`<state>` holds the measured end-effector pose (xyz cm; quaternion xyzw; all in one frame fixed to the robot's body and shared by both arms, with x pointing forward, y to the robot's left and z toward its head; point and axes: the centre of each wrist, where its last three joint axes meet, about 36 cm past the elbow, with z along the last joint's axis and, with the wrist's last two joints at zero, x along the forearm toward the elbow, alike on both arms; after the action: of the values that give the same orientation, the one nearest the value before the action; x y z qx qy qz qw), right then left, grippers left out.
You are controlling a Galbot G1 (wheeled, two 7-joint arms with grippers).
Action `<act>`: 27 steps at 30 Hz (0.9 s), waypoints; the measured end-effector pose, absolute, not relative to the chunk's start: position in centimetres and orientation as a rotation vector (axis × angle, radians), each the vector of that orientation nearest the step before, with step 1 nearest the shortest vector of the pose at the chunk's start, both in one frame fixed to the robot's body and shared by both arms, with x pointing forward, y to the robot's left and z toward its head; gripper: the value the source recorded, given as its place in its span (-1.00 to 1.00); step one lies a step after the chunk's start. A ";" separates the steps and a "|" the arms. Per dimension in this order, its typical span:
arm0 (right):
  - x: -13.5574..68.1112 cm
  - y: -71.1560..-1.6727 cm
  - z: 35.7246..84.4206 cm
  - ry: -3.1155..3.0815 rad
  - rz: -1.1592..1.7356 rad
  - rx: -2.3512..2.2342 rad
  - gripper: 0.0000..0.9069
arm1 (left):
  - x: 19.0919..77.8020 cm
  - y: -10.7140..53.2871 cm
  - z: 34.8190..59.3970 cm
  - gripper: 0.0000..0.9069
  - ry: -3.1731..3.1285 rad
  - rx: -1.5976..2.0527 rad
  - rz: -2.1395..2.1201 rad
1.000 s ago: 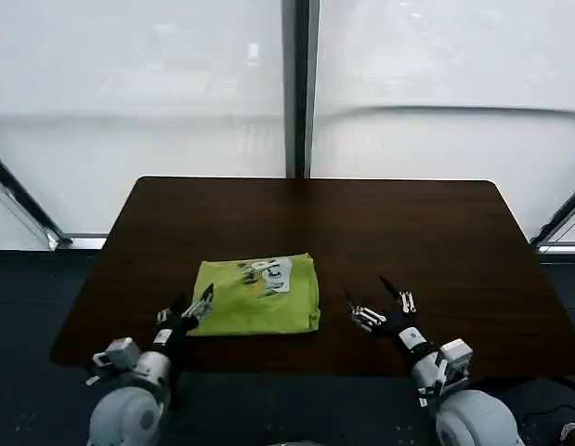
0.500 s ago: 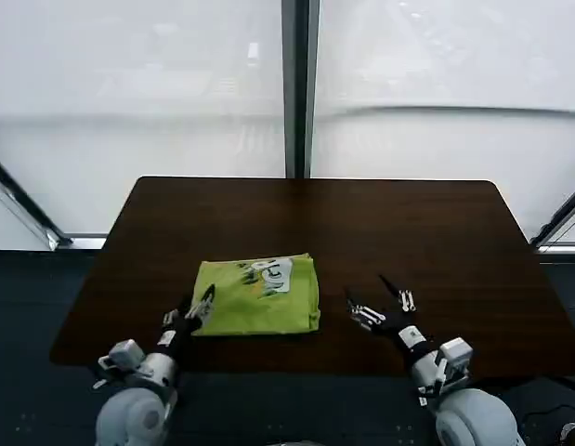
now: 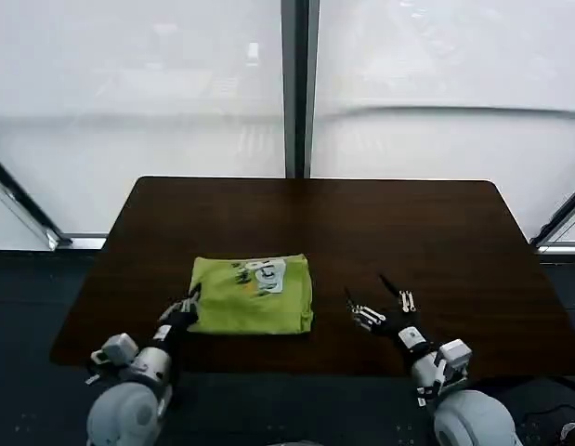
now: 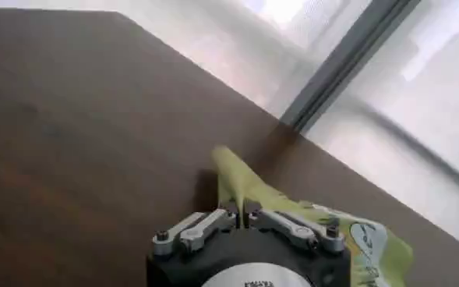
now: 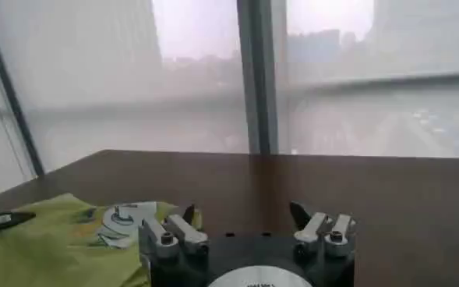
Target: Fold and organize the clothes.
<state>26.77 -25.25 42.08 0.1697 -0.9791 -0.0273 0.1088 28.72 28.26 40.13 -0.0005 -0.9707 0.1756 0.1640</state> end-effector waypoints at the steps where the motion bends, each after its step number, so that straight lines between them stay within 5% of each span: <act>1: 26.8 -25.2 41.9 -2.879 -0.081 0.497 0.94 | 28.8 28.8 40.5 -1.00 -2.784 0.006 0.464; 11: 27.3 -25.0 41.0 -2.873 -0.100 0.485 0.94 | 28.8 35.3 46.7 -1.00 -2.971 0.143 0.112; 17: 27.1 -25.1 40.5 -2.865 -0.108 0.457 0.94 | 28.0 33.3 51.3 -1.00 -3.018 0.158 0.100; 21: 26.5 -25.0 40.3 -2.863 -0.100 0.436 0.94 | 27.8 27.9 50.4 -1.00 -2.908 0.021 0.292; 22: 26.4 -24.9 40.4 -2.864 -0.103 0.433 0.94 | 27.9 26.4 49.6 -0.31 -2.877 -0.021 0.330; 23: 26.3 -24.8 40.3 -2.862 -0.109 0.431 0.94 | 28.0 24.9 48.6 0.94 -2.840 -0.067 0.368; 27: 25.9 -24.2 39.9 -2.849 -0.124 0.433 0.94 | 28.4 18.6 44.2 0.94 -2.681 -0.233 0.502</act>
<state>25.86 -24.17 39.87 0.1488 -0.9796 -0.0426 0.1281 28.43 18.63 44.16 -0.0834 -0.9595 0.1795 0.2006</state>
